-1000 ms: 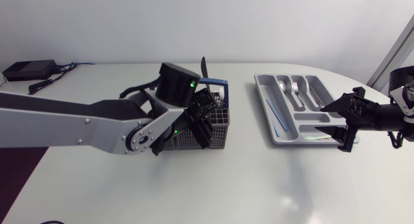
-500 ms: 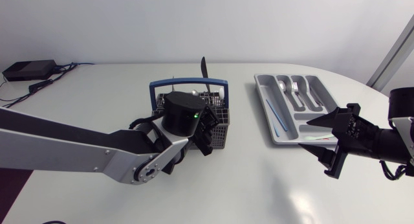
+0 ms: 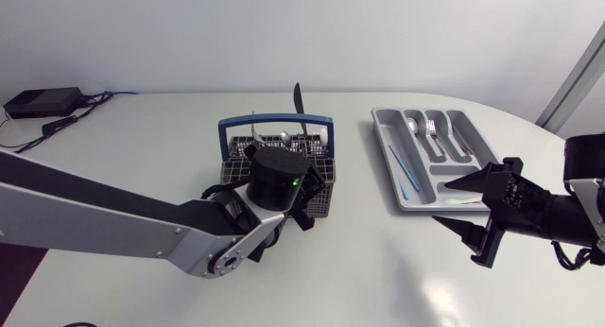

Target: Unload the cutlery basket into the drawer organizer.

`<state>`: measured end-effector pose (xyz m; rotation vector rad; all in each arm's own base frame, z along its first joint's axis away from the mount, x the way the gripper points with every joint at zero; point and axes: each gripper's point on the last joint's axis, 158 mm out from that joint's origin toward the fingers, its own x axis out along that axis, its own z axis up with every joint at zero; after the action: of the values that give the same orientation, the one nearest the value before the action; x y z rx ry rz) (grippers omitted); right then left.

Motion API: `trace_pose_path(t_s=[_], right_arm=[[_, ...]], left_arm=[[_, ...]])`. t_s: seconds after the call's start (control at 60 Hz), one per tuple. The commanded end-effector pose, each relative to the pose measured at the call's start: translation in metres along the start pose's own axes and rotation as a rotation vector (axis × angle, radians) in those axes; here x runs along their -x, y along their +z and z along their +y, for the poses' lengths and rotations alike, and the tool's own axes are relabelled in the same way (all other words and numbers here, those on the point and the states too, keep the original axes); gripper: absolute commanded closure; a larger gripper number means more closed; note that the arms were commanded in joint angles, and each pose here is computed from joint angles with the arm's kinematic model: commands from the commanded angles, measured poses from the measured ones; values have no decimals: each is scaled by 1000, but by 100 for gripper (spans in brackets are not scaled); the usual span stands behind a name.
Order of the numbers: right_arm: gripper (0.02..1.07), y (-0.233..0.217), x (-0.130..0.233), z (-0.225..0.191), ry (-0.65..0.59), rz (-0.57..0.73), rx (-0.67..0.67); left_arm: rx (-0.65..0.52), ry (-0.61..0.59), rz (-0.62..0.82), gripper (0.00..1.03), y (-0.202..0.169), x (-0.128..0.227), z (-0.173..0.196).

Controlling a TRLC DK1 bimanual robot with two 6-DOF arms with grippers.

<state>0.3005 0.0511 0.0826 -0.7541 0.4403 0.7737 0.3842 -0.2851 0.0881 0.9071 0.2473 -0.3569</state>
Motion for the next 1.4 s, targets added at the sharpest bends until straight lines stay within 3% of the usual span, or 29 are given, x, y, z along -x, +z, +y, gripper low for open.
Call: trace_pose_path(t_s=[0.0, 0.167, 0.633, 0.883, 0.983, 1.067, 1.217, 1.383], right_arm=[[25, -1, -2, 11, 22, -6, -28], [25, 1, -1, 15, 25, -10, -25], [24, 0, -3, 24, 36, -10, -21], [24, 0, -5, 32, 54, -10, -17], [24, 0, -6, 33, 57, -10, -16], [24, 0, -6, 34, 61, -9, -17], [24, -1, -8, 39, 73, -8, -16], [24, 0, -10, 44, 86, -10, -16]], left_arm=[[-34, 5, 23, 78, -14, -1, -6], [-13, 29, 23, 85, -15, -4, 4], [34, 63, -48, 86, 3, 14, 35], [39, -1, -103, 86, 15, 23, 43], [17, -46, -150, 85, 22, 32, 42], [20, -111, -129, 76, 19, 29, 41], [161, -320, -35, 54, 23, 38, 33], [329, -490, 31, 52, 40, 48, 36]])
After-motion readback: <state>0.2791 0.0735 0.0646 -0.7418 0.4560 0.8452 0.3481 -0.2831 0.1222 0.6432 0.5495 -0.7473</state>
